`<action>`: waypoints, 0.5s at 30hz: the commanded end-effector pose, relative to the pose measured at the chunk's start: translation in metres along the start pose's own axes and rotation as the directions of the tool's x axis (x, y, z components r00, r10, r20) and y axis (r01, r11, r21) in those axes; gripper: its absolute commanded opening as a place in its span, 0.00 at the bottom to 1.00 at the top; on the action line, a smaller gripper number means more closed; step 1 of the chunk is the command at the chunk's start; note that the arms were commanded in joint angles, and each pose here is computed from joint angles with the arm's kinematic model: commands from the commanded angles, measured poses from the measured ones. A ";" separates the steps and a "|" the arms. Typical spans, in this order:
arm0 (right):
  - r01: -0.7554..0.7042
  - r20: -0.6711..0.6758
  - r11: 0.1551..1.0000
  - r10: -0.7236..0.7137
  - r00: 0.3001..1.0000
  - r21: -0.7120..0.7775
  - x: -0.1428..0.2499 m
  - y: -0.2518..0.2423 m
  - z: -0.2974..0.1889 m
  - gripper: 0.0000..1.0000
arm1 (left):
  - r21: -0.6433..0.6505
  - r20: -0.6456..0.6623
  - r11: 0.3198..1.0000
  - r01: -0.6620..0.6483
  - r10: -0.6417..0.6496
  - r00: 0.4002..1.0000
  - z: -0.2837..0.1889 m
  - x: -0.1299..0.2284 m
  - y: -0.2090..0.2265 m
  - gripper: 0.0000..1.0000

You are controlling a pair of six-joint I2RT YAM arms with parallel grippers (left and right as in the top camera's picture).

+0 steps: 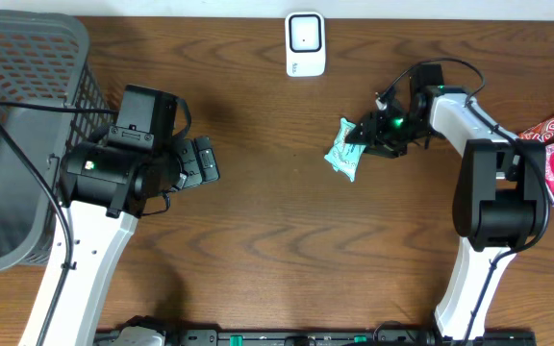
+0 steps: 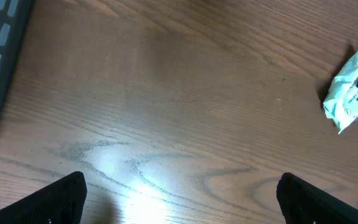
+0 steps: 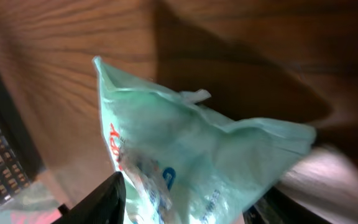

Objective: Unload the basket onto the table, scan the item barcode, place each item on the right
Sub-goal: 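Raise the green wipes pack up under the scanner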

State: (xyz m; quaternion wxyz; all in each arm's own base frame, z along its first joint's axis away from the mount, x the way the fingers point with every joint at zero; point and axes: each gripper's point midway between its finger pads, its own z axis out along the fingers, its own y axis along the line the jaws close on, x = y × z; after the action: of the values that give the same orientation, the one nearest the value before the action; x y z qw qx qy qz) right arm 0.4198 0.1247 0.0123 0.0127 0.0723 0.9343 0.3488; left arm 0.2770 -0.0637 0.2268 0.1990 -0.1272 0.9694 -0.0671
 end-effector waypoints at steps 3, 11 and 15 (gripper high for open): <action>-0.074 -0.031 0.994 0.077 0.997 0.074 0.017 -0.020 0.033 0.36 | -0.012 0.008 1.000 0.007 -0.007 1.000 -0.001 -0.002 0.002 0.98; -0.030 -0.009 0.997 0.029 1.000 -0.071 -0.006 0.030 0.020 0.01 | -0.012 0.008 1.000 0.007 -0.007 1.000 -0.001 -0.002 0.002 0.98; -0.013 0.067 0.992 0.022 0.997 -0.129 -0.038 0.067 0.001 0.01 | -0.012 0.008 1.000 0.007 -0.007 1.000 -0.001 -0.002 0.002 0.98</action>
State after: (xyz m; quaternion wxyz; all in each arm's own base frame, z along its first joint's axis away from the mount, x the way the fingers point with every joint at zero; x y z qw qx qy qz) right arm 0.4375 0.1563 0.0224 0.0173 0.0851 0.9213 0.3789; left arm 0.2770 -0.0637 0.2268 0.1990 -0.1272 0.9694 -0.0671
